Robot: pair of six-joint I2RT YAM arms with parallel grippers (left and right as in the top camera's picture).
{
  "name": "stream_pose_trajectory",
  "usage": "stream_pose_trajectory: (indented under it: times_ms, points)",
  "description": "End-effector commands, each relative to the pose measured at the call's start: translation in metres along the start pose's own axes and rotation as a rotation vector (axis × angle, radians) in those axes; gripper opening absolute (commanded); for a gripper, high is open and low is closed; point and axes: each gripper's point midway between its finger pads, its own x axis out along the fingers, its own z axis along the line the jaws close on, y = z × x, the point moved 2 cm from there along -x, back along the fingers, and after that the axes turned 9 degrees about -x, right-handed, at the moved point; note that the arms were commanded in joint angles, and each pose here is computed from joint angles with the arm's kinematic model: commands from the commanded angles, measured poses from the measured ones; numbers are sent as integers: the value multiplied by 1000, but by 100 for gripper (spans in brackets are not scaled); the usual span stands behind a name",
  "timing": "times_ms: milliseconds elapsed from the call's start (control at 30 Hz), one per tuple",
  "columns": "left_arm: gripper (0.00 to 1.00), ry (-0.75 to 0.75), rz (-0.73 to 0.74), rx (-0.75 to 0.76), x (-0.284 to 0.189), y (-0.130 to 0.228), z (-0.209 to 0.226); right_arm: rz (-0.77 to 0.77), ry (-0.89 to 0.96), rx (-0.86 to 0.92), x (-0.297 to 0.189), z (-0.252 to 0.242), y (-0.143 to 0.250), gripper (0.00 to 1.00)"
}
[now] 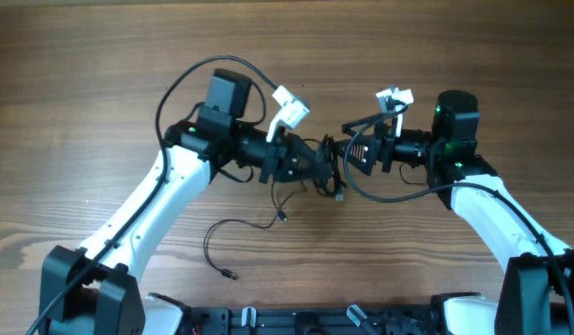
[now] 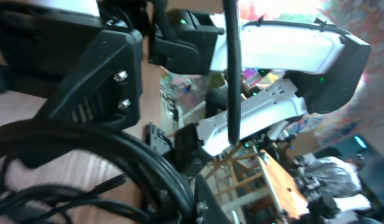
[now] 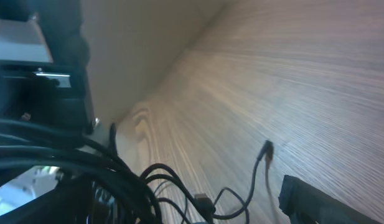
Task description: Untangle cables
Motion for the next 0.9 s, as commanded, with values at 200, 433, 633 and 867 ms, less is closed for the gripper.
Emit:
stream_pose_trajectory:
  times_ms: [200, 433, 633, 867]
  points:
    - [7, 45, 24, -31, 8, 0, -15, -9, -261, -195, -1, 38, 2, 95]
    - [7, 116, 28, -34, 4, -3, -26, 3, -187, -276, 21, 36, -1, 88]
    - [20, 107, 26, -33, 4, -3, -25, -10, -106, -261, 23, 25, -7, 14]
    - [100, -151, -48, -157, 1, -12, 15, -129, 149, 292, -28, -35, -24, 4]
